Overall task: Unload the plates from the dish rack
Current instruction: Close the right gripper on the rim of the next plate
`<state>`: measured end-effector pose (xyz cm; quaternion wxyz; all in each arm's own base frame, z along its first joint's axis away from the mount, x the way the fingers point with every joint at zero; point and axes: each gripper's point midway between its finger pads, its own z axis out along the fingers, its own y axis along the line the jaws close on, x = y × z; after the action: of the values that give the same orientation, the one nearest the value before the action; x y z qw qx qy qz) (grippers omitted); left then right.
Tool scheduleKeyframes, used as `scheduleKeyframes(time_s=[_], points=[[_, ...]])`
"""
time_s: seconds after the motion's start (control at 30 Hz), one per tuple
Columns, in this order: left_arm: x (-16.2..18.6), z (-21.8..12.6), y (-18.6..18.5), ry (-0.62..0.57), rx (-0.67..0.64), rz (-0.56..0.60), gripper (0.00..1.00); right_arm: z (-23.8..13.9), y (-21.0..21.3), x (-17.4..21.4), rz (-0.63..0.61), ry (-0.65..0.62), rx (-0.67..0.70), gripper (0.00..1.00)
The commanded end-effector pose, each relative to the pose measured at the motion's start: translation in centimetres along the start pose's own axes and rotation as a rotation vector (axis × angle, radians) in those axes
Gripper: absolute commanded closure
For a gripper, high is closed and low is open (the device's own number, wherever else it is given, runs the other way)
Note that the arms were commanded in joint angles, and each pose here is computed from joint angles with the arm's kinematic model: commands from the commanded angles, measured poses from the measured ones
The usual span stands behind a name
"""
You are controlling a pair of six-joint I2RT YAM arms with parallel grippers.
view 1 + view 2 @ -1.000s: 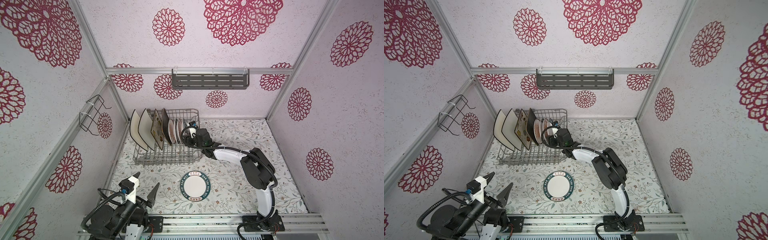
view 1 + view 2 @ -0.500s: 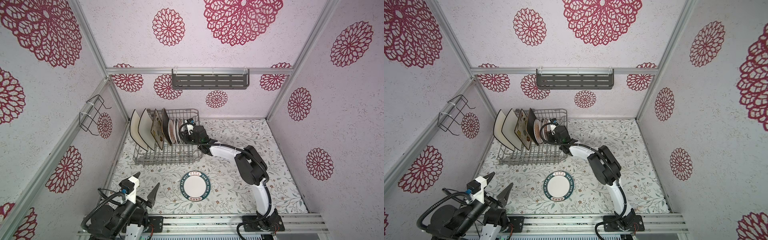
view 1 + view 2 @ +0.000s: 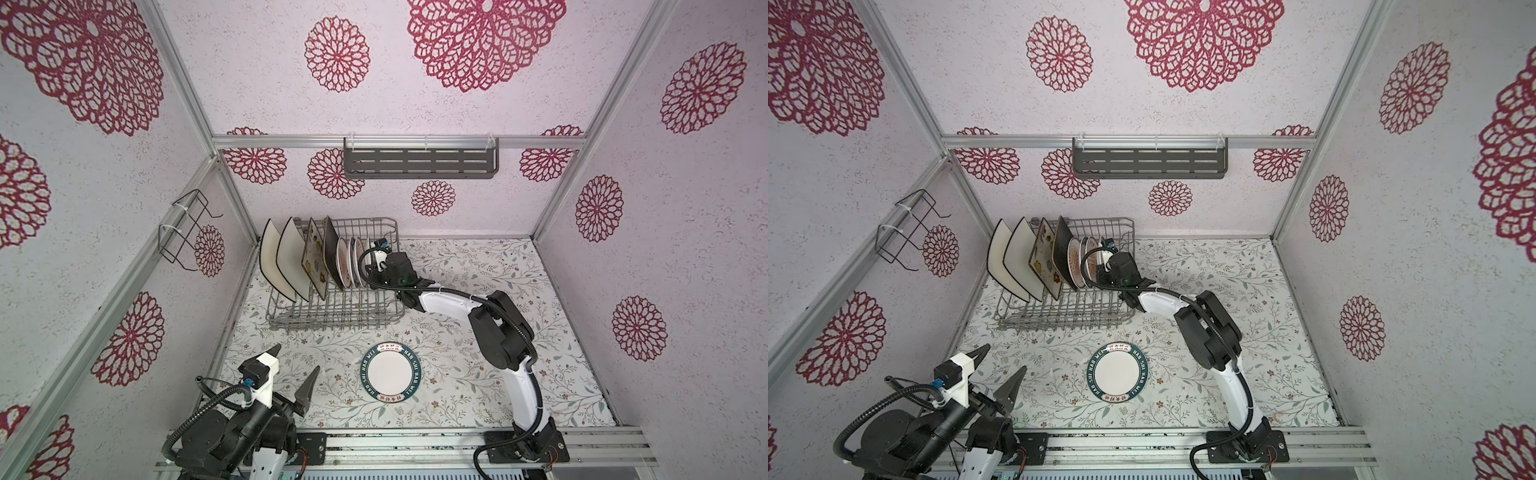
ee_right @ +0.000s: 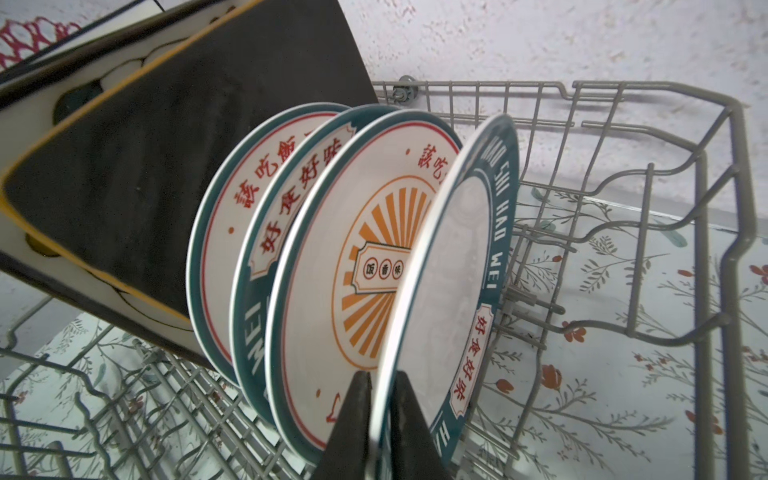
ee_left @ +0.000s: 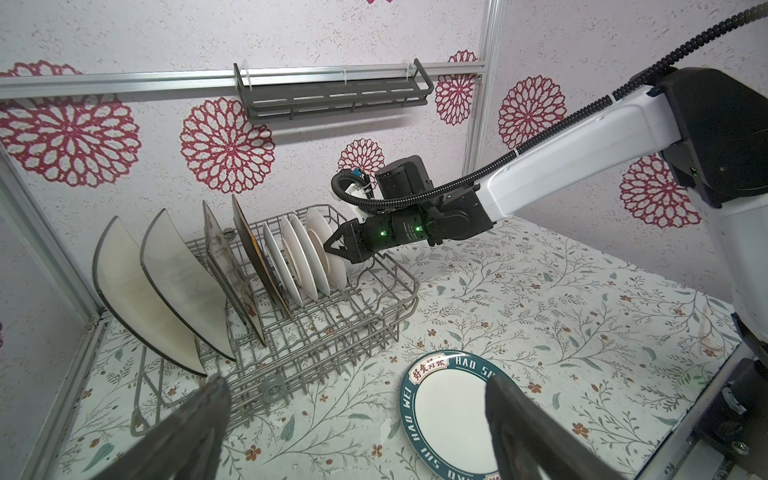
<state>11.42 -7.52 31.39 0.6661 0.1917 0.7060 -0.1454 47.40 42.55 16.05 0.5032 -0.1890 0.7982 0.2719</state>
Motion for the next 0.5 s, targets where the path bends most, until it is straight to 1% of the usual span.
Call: scheduleKeyframes(time_s=[0.0, 0.1, 0.47], points=[[0.2, -0.1, -0.3, 0.001, 0.015, 0.022, 0.03, -1.5, -0.4, -3.0, 0.022, -0.066, 0.029, 0.89], [0.2, -0.1, -0.3, 0.001, 0.017, 0.022, 0.03, -1.6, -0.6, -3.2, 0.022, -0.069, 0.040, 0.93], [0.3, -0.1, -0.4, 0.003, 0.023, 0.024, 0.03, -3.0, -1.0, -5.7, 0.027, -0.115, 0.055, 0.98]])
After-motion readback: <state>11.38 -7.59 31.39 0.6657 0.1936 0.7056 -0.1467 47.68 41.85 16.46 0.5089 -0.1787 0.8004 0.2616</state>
